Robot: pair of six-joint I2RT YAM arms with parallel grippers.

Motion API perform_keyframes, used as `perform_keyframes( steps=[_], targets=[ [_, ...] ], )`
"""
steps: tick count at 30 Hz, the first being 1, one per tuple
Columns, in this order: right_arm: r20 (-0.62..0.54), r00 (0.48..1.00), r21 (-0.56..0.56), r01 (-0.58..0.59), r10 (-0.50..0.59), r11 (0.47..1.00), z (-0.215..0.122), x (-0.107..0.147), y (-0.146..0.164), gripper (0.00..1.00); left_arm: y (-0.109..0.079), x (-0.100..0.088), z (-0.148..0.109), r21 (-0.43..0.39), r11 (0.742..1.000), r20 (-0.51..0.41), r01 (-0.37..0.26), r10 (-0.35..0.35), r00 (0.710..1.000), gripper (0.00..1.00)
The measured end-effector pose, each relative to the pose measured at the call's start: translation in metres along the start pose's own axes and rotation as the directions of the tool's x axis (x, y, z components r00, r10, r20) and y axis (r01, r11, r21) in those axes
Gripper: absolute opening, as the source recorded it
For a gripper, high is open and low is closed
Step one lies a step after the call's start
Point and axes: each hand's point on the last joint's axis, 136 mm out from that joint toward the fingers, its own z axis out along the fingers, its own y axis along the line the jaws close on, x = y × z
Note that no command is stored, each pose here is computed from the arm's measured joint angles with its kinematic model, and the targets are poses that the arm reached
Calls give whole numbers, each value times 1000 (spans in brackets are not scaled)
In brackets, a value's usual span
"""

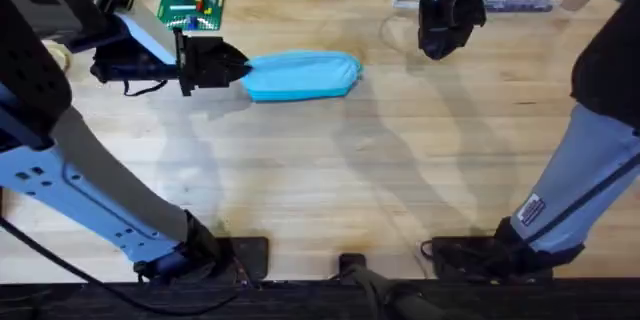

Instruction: Unzip the bag, pick up the pens from the table one at a time and place them inside, then zip the bag closed.

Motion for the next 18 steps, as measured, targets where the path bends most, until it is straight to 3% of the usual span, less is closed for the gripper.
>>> perform_keyframes(
  steps=[8,18],
  targets=[
    [15,1000,-5,3,-3,1000,-13,5,-1,32,0,0,0,0,1000,0,0,0,1000,41],
    [253,966,-84,82,-58,993,-111,19,21,32,0,0,0,0,1000,0,0,0,1000,41]
  ],
)
